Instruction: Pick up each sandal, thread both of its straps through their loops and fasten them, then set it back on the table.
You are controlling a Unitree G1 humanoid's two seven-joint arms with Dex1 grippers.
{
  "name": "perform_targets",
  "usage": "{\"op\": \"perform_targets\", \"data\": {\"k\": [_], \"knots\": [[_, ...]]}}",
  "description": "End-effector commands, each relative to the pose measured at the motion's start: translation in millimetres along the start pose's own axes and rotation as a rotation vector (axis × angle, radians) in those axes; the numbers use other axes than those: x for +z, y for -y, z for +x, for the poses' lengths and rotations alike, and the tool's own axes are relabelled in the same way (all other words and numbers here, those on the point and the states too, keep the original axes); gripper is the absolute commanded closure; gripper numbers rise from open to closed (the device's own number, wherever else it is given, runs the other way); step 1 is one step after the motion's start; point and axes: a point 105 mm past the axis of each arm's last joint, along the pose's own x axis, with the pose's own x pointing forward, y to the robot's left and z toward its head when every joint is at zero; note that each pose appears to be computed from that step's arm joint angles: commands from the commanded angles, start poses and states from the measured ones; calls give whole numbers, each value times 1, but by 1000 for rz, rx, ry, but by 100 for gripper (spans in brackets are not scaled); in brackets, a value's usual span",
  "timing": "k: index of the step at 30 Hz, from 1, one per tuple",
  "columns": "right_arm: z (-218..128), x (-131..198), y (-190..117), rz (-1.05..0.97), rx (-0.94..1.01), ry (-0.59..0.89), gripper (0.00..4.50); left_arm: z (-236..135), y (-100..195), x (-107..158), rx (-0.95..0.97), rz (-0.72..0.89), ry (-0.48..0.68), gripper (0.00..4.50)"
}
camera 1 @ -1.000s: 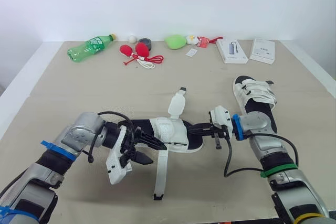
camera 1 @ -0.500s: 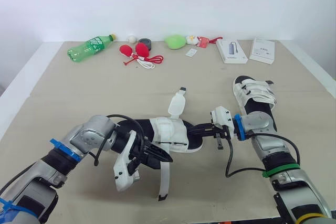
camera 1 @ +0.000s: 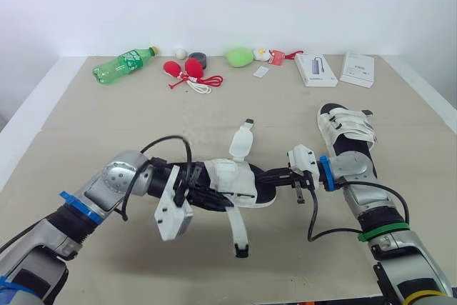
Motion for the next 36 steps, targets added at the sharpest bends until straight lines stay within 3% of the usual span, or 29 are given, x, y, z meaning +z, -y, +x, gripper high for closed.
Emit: {"op": "perform_targets", "data": {"k": [1,11,17,25,36], "knots": [[-5,5,3,-35,-6,-11,450,-8,-19,4,87,-197,26,443],[-5,5,4,-37,-1,-19,450,-21,-17,-2,144,-854,99,443],[-5,5,3,-40,1,-19,450,-28,-32,-9,209,-1117,164,443],[-5,6,4,-53,0,-20,450,-34,-47,-19,263,-1333,241,443],[-8,5,1,-58,-4,-28,450,-33,-40,-30,288,-1434,210,443]]}}
